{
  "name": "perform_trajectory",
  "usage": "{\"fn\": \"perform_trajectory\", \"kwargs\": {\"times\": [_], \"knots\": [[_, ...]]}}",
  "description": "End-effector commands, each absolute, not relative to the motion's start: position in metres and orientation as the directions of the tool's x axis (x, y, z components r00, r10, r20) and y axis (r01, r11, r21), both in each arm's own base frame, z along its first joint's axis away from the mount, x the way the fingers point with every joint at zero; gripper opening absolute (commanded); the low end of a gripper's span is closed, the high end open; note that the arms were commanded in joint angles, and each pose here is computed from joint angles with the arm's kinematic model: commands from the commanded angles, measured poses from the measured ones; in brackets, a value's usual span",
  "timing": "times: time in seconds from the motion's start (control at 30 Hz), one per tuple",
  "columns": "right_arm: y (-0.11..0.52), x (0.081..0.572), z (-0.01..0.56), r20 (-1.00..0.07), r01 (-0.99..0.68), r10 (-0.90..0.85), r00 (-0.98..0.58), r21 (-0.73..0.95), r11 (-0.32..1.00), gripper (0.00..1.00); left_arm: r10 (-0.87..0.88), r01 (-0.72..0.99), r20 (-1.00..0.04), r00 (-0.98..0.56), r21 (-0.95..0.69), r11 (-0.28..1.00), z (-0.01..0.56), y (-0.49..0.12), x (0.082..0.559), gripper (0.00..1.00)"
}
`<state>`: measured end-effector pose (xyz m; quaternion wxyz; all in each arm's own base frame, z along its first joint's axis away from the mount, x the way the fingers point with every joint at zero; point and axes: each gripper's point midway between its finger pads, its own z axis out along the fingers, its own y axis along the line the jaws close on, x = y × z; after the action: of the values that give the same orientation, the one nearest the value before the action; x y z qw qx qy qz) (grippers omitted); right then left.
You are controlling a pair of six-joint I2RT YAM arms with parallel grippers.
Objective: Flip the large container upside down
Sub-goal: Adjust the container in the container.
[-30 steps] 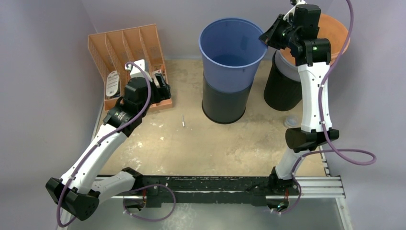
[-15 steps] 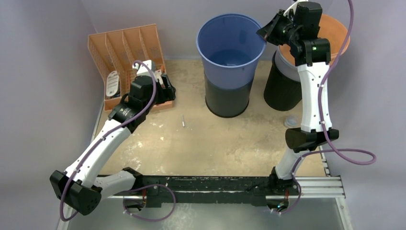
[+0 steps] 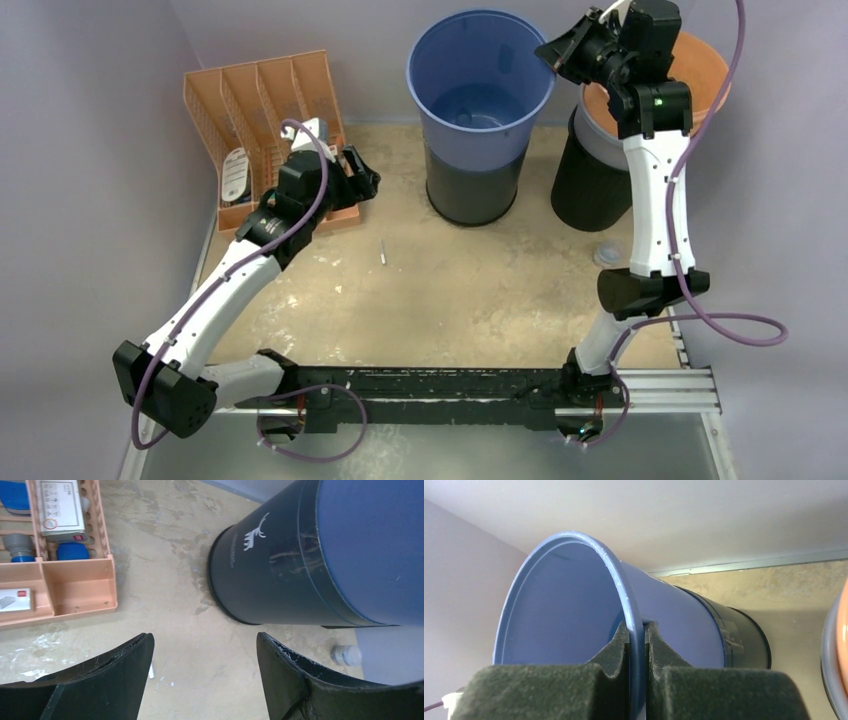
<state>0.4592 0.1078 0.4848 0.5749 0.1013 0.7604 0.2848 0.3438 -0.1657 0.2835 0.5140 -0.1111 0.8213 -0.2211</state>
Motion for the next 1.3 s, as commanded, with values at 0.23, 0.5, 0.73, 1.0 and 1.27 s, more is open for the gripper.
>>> {"fn": "perform_trajectory", "kwargs": {"times": [0.23, 0.5, 0.73, 1.0, 1.27], "knots": [[0.129, 0.368, 0.655, -0.777, -0.568, 0.63, -0.013, 0.524, 0.635, 0.0, -0.439, 0.143, -0.78, -0.445, -0.546, 0.826, 0.318, -0.191, 0.352, 0.75], [0.136, 0.395, 0.621, -0.76, -0.537, 0.641, -0.107, 0.587, 0.607, 0.0, -0.584, 0.159, -0.687, -0.432, -0.695, 0.701, 0.318, -0.207, 0.353, 0.73], [0.135, 0.4, 0.616, -0.745, -0.523, 0.656, -0.119, 0.609, 0.597, 0.0, -0.646, 0.182, -0.641, -0.414, -0.754, 0.631, 0.327, -0.216, 0.361, 0.69], [0.136, 0.404, 0.615, -0.737, -0.525, 0.665, -0.121, 0.616, 0.587, 0.0, -0.692, 0.22, -0.558, -0.458, -0.825, 0.52, 0.326, -0.237, 0.364, 0.52], [0.138, 0.407, 0.613, -0.732, -0.53, 0.668, -0.133, 0.622, 0.577, 0.0, -0.686, 0.224, -0.533, -0.495, -0.842, 0.492, 0.312, -0.251, 0.37, 0.46]]}}
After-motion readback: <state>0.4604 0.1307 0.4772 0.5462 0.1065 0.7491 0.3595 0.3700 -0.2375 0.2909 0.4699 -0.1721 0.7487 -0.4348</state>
